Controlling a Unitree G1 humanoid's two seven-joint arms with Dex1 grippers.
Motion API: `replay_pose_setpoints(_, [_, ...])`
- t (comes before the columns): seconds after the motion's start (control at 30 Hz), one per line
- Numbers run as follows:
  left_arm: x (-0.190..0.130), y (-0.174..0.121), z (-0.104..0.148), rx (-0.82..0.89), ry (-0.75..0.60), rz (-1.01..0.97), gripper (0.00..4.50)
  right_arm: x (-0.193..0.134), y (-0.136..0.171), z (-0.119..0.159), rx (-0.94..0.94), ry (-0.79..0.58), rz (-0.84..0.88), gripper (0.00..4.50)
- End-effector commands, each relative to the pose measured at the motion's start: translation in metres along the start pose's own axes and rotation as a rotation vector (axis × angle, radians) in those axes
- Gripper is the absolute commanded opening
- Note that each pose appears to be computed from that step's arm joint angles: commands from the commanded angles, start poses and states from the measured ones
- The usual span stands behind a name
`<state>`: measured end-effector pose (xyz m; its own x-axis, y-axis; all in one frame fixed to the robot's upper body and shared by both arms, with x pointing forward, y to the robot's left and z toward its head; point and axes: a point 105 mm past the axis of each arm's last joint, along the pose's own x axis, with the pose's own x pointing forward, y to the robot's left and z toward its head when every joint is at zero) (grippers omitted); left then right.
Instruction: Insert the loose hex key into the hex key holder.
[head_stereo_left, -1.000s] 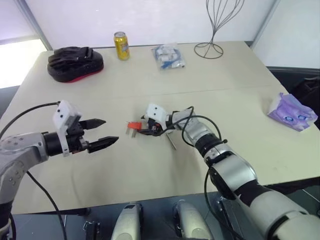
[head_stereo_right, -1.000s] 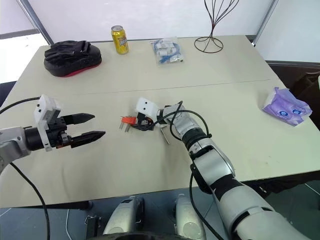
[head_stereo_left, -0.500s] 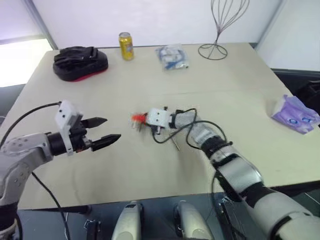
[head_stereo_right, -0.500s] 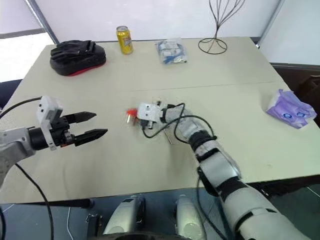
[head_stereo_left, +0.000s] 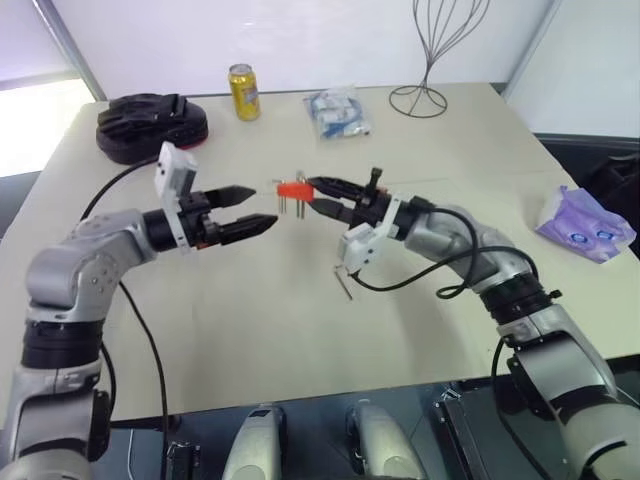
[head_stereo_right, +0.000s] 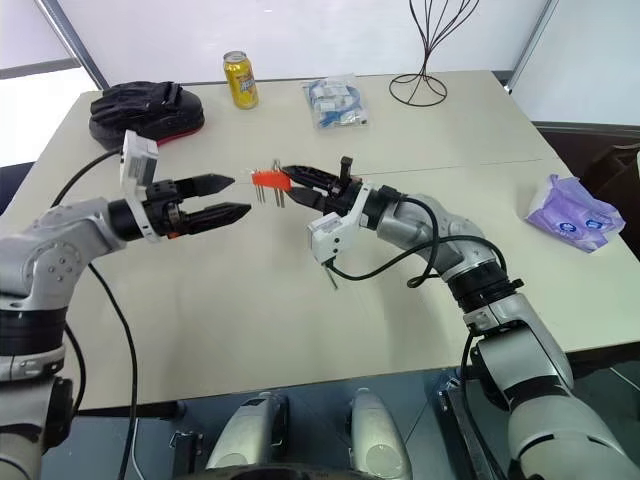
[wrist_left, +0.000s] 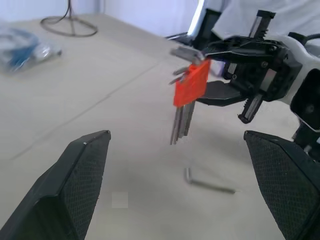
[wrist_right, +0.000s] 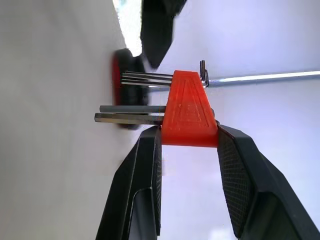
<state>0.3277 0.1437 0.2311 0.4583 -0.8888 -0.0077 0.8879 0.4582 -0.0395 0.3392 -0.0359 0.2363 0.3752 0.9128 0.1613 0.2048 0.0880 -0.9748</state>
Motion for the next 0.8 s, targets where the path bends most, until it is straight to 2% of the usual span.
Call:
replay_pose_setpoints(0.03, [0.009, -0.009, 0.015, 0.031, -0.031, -0.09, 4.5, 0.0, -0.035, 0.005, -0.098, -0.043, -0.091, 1.02])
replay_pose_setpoints(0.37, [0.02, -0.021, 0.037, 0.041, -0.09, -0.202, 4.5, -0.001, -0.034, 0.016, -0.111, -0.117, -0.059, 1.02])
replay_pose_setpoints(0.8, [0.018, -0.023, 0.035, 0.033, -0.089, -0.213, 4.5, -0.004, -0.033, 0.017, -0.104, -0.132, -0.021, 1.02])
